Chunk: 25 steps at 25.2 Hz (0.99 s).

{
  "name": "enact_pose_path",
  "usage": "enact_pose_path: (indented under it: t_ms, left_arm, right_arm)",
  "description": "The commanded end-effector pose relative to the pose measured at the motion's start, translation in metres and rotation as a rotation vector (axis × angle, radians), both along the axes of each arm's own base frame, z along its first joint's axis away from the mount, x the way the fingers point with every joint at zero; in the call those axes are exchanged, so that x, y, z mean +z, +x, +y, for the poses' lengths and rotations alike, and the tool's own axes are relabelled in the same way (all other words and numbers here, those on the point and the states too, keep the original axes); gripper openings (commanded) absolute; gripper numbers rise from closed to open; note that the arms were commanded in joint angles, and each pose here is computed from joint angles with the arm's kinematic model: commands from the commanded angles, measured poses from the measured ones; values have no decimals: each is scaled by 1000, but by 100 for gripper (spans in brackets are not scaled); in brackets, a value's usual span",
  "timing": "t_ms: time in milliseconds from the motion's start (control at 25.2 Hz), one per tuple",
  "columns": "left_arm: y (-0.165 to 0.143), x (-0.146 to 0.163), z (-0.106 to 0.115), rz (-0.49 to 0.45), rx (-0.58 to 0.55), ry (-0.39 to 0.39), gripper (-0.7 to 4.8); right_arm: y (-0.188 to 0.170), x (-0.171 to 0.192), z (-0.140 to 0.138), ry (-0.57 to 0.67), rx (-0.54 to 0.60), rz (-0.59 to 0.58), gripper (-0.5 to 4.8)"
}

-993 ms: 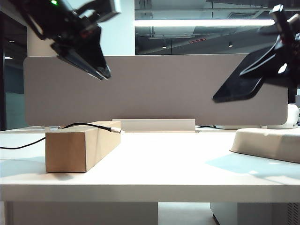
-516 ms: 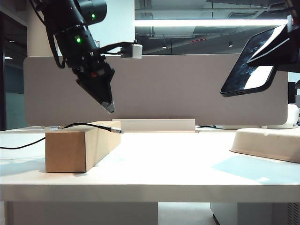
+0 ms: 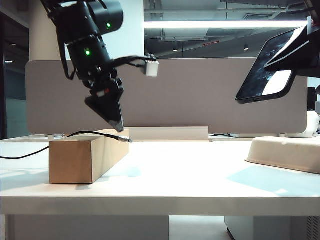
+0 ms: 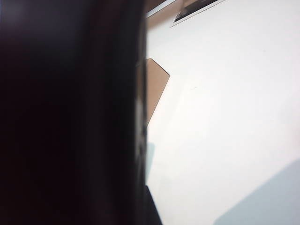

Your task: Pick up the charging cable and the phone, plug the charging cable into the charging port on the phone, and finally place them back on the table.

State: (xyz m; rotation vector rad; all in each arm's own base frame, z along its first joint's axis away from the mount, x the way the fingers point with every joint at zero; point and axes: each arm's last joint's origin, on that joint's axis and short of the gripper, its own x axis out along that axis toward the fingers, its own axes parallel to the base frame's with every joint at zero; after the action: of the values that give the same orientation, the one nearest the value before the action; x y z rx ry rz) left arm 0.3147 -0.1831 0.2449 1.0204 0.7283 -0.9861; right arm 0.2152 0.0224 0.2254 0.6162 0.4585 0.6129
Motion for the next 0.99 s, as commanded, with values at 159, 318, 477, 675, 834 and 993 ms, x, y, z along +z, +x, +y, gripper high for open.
enact_pose_path:
  t_ms: [159, 318, 477, 675, 834, 993]
  left_arm:
    - [0, -15, -16, -3, -45, 57, 241]
    - [2, -19, -16, -2, -35, 76, 241]
    - [4, -20, -16, -16, -24, 90, 236]
    - [4, -20, -16, -18, -24, 88, 154]
    - [4, -20, -16, -18, -24, 88, 140]
    - [4, -20, -16, -19, -24, 87, 137]
  right_arm:
    - [1, 7, 0, -3, 7, -55, -3]
    - [1, 7, 0, -3, 7, -55, -3]
    - [1, 7, 0, -3, 7, -55, -3]
    - [1, 7, 0, -3, 6, -56, -3]
    - [1, 7, 0, -4, 5, -56, -3]
    - [1, 7, 0, -6, -1, -56, -3]
